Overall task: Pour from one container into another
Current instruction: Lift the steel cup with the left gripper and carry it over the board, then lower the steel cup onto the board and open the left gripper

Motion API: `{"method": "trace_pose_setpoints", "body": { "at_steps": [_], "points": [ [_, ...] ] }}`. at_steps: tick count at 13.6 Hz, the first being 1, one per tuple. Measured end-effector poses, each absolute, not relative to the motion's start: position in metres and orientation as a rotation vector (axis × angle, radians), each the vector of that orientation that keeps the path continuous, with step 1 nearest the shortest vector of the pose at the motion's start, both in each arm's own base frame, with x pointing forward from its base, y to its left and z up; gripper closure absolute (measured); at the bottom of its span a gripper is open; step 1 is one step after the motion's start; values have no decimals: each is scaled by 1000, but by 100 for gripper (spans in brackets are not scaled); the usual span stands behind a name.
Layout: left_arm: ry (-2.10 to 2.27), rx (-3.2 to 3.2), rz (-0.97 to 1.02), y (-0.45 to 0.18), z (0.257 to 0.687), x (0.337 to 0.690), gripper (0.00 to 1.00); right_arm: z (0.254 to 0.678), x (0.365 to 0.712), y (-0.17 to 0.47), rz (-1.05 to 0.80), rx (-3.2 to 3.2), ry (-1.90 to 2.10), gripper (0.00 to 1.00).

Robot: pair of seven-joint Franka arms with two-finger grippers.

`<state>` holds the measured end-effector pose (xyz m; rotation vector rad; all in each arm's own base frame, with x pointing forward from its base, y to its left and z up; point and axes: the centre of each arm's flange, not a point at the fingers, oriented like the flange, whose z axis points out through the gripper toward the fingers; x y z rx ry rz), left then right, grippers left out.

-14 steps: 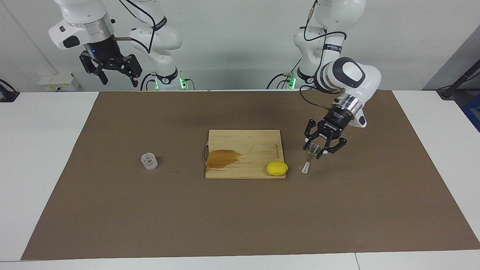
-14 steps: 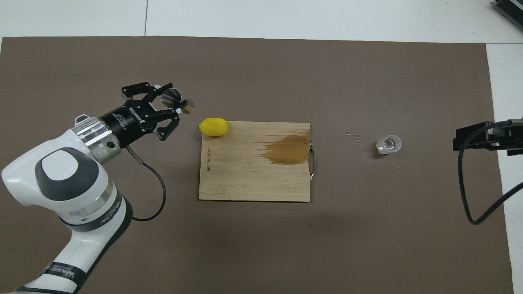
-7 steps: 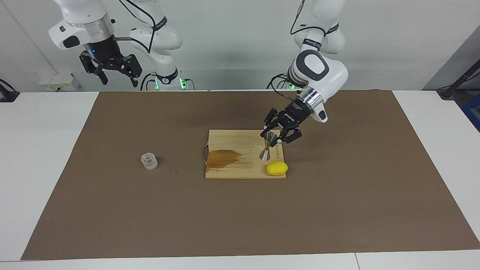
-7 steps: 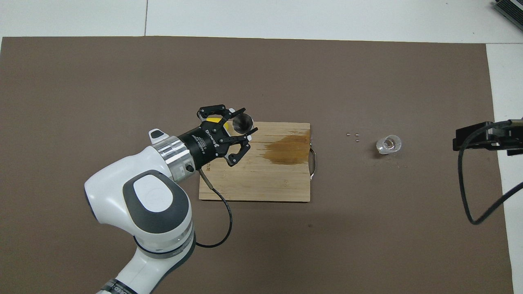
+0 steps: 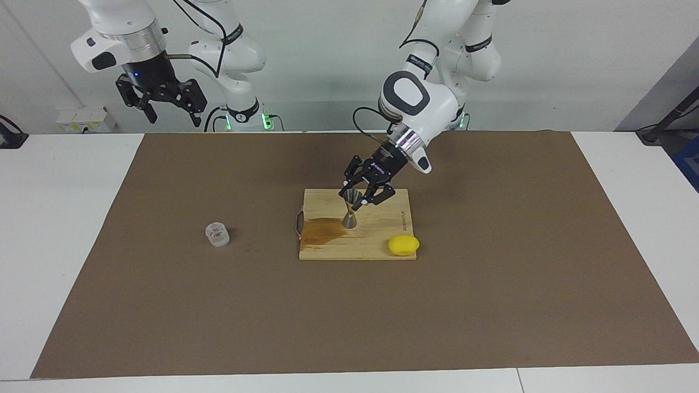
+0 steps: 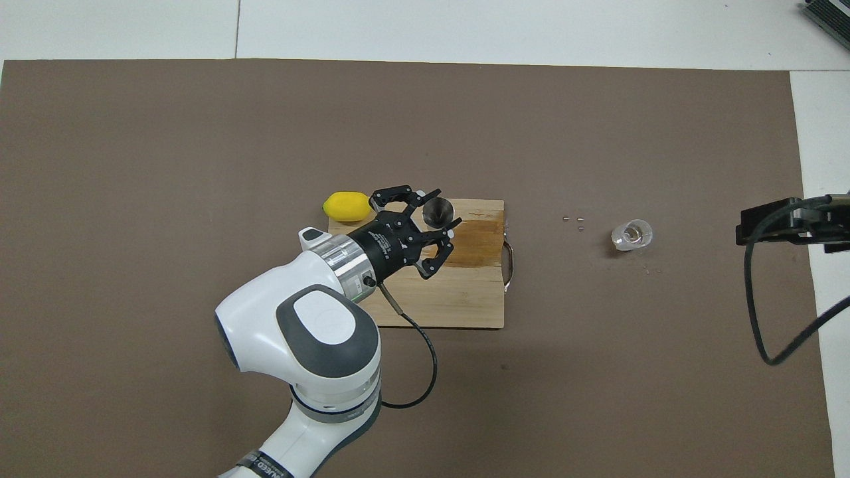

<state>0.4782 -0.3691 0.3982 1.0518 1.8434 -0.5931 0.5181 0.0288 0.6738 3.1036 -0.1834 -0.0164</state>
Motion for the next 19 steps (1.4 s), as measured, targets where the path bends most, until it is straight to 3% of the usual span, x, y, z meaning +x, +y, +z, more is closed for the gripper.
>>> {"method": "trace_pose_setpoints", "body": {
  "at_steps": [8, 19],
  "points": [
    [1905, 1122, -572, -407, 357, 452, 49, 674, 518, 29, -16, 3104, -183, 0],
    [1933, 1127, -547, -410, 346, 447, 49, 675, 518, 29, -14, 3104, -183, 0]
  ]
}}
